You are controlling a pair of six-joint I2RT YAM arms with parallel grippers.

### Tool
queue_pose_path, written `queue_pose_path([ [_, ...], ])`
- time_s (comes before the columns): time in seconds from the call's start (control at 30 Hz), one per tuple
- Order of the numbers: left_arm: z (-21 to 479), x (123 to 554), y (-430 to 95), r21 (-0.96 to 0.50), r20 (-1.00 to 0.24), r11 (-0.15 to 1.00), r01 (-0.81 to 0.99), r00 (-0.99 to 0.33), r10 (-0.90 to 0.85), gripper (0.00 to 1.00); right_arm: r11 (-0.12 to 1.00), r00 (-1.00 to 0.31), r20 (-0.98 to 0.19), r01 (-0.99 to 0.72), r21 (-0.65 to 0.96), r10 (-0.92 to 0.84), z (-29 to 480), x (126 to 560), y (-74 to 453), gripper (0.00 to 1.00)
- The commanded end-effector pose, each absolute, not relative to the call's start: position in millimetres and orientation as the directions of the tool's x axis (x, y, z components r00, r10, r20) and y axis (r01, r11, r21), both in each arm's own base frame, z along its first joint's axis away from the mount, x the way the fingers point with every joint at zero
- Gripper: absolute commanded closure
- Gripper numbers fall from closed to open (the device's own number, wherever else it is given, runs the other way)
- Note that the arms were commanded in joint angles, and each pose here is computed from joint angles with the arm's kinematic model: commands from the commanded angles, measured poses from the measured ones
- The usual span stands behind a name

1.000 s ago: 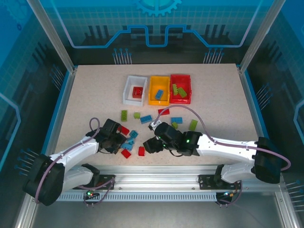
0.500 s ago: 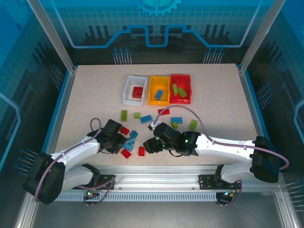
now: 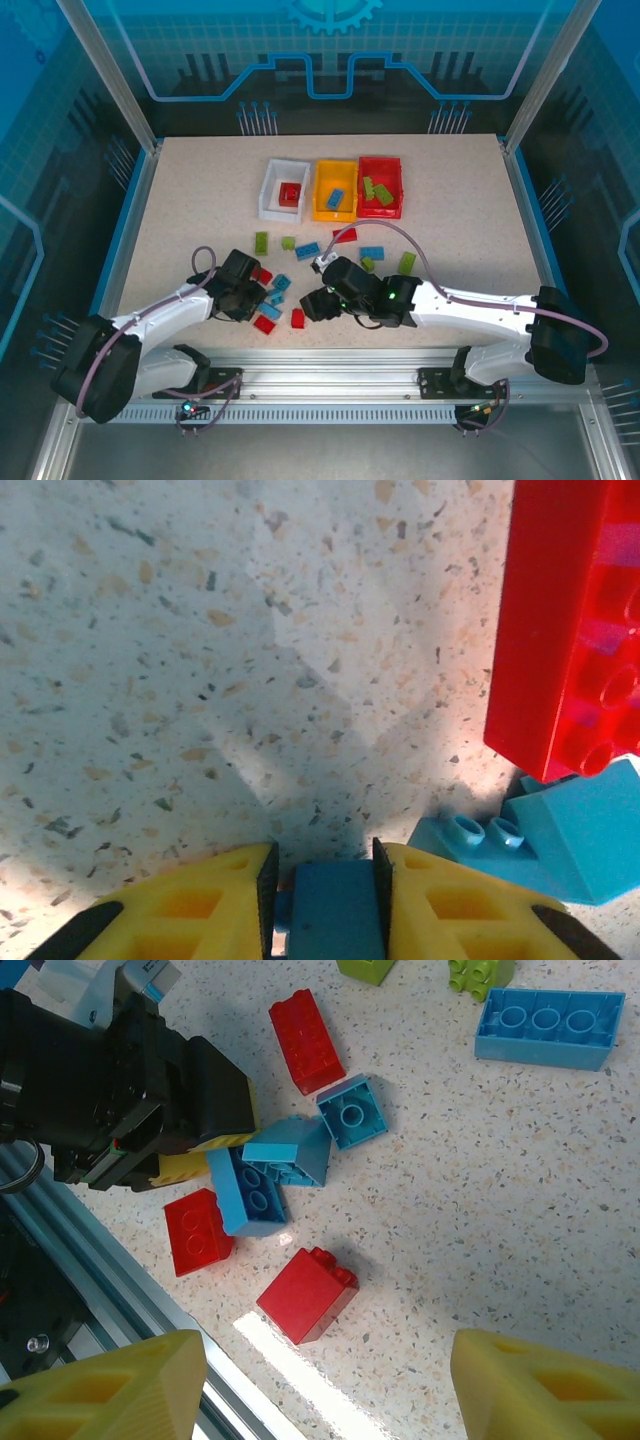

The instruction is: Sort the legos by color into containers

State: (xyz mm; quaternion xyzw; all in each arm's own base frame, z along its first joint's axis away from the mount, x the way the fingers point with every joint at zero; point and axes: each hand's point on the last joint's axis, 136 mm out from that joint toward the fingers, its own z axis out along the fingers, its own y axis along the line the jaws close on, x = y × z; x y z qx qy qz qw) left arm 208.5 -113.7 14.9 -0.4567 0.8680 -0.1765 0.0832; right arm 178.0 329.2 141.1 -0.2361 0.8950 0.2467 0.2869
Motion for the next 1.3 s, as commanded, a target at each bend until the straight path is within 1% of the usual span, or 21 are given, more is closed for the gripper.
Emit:
queue_pose_path([
  [0.0,28.1,229.4,-133.4,-0.479,0.034,0.498,-0.723,-0.582,-0.813,0.70,0.772,-0.718,-0.644,-0.557,0.306,-0.263,149.3,179.2,333.3,0.33],
  [0.17,40.7,233.6,-133.8,-0.492,0.015,0.510,-0.705,-0.593,-0.805,0.72,0.774,-0.715,-0.650,-0.555,0.304,-0.258,152.2,180.7,332.8,0.33],
  [0.37,67.2,234.3,-124.5,-0.519,-0.050,0.529,-0.672,-0.594,-0.803,0.73,0.777,-0.694,-0.688,-0.546,0.313,-0.211,171.7,189.2,328.8,0.33],
  [0.57,105.0,244.1,-126.4,-0.563,-0.102,0.556,-0.611,-0.616,-0.781,0.74,0.803,-0.670,-0.734,-0.497,0.328,-0.115,198.0,211.2,316.8,0.33],
  [0.67,129.3,261.9,-134.2,-0.596,-0.147,0.581,-0.554,-0.636,-0.757,0.75,0.835,-0.653,-0.757,-0.430,0.342,-0.026,215.2,230.0,301.1,0.34],
  [0.87,176.1,328.9,-172.6,-0.638,-0.265,0.669,-0.382,-0.707,-0.656,0.75,0.893,-0.623,-0.765,-0.238,0.382,0.161,236.7,278.4,260.3,0.34],
  [1.03,197.7,397.3,-209.2,-0.627,-0.373,0.739,-0.246,-0.737,-0.563,0.77,0.896,-0.616,-0.740,-0.121,0.428,0.270,240.1,309.2,232.8,0.34],
  [1.17,204.6,448.9,-237.9,-0.553,-0.496,0.823,-0.132,-0.741,-0.452,0.77,0.895,-0.603,-0.738,-0.088,0.437,0.302,247.8,318.3,219.4,0.34],
  [1.27,195.2,484.7,-254.5,-0.486,-0.546,0.870,-0.081,-0.749,-0.375,0.77,0.896,-0.602,-0.737,-0.078,0.438,0.308,249.8,320.0,212.7,0.34],
])
